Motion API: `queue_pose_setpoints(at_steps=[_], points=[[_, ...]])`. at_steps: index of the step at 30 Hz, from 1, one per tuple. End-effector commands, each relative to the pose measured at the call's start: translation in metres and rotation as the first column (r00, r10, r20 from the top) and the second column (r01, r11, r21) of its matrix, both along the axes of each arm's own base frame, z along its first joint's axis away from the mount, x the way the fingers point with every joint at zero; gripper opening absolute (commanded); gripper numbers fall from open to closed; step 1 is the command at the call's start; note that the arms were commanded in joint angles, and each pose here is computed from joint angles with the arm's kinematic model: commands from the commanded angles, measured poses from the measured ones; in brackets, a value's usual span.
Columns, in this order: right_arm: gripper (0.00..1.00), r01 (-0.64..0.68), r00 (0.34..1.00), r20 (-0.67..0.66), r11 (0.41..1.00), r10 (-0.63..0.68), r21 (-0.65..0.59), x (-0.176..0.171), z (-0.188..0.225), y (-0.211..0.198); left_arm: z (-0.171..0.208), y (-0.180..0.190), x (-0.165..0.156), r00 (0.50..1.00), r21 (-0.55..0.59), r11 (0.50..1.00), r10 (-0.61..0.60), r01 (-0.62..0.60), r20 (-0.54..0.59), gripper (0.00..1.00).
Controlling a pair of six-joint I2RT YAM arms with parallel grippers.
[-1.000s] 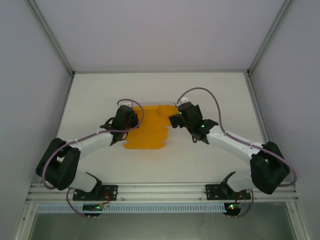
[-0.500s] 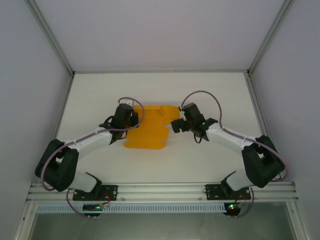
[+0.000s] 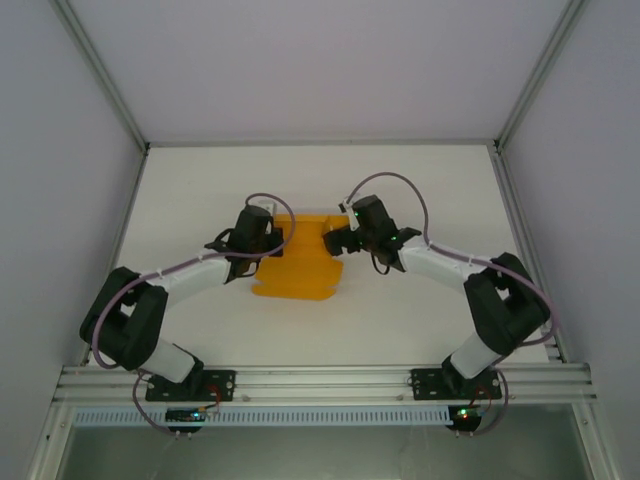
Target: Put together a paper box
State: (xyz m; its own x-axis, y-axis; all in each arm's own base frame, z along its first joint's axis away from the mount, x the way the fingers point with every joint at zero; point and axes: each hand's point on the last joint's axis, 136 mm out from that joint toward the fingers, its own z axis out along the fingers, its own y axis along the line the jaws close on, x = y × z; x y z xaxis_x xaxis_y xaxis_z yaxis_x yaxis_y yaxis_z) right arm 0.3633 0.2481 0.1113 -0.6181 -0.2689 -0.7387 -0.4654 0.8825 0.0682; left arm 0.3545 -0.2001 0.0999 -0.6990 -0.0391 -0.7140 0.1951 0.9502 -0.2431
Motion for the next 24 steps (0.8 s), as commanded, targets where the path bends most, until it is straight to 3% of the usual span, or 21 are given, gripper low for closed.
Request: queue_pose_setpoints(at_steps=[1, 9, 16, 20, 22, 24], points=[[0.99, 0.048, 0.995, 0.088, 0.998, -0.045, -0.035, 0.016, 0.012, 0.007, 0.013, -0.010, 0.005, 1.000, -0.040, 0.999, -0.007, 0.008, 0.012, 0.00], [0.99, 0.034, 0.997, 0.070, 0.999, -0.031, -0.040, -0.009, 0.030, -0.007, 0.008, 0.001, 0.005, 0.999, -0.004, 1.000, 0.031, -0.031, 0.011, 0.00], [0.99, -0.016, 0.998, 0.068, 0.995, 0.009, 0.100, -0.054, 0.063, -0.051, 0.011, 0.007, 0.006, 0.999, 0.000, 1.000, 0.026, -0.026, 0.026, 0.00], [0.99, 0.016, 1.000, 0.020, 0.981, -0.020, 0.196, -0.060, 0.070, -0.083, 0.018, 0.005, 0.003, 0.998, -0.012, 1.000, -0.004, 0.005, 0.066, 0.00], [0.95, 0.009, 1.000, -0.030, 0.968, -0.002, 0.251, -0.061, 0.069, -0.092, 0.021, 0.005, 0.002, 0.997, -0.025, 1.000, -0.011, 0.013, 0.079, 0.00], [0.85, -0.016, 0.997, -0.065, 0.951, 0.038, 0.308, -0.059, 0.064, -0.095, 0.025, 0.004, 0.001, 0.996, -0.035, 0.999, -0.020, 0.023, 0.089, 0.00]])
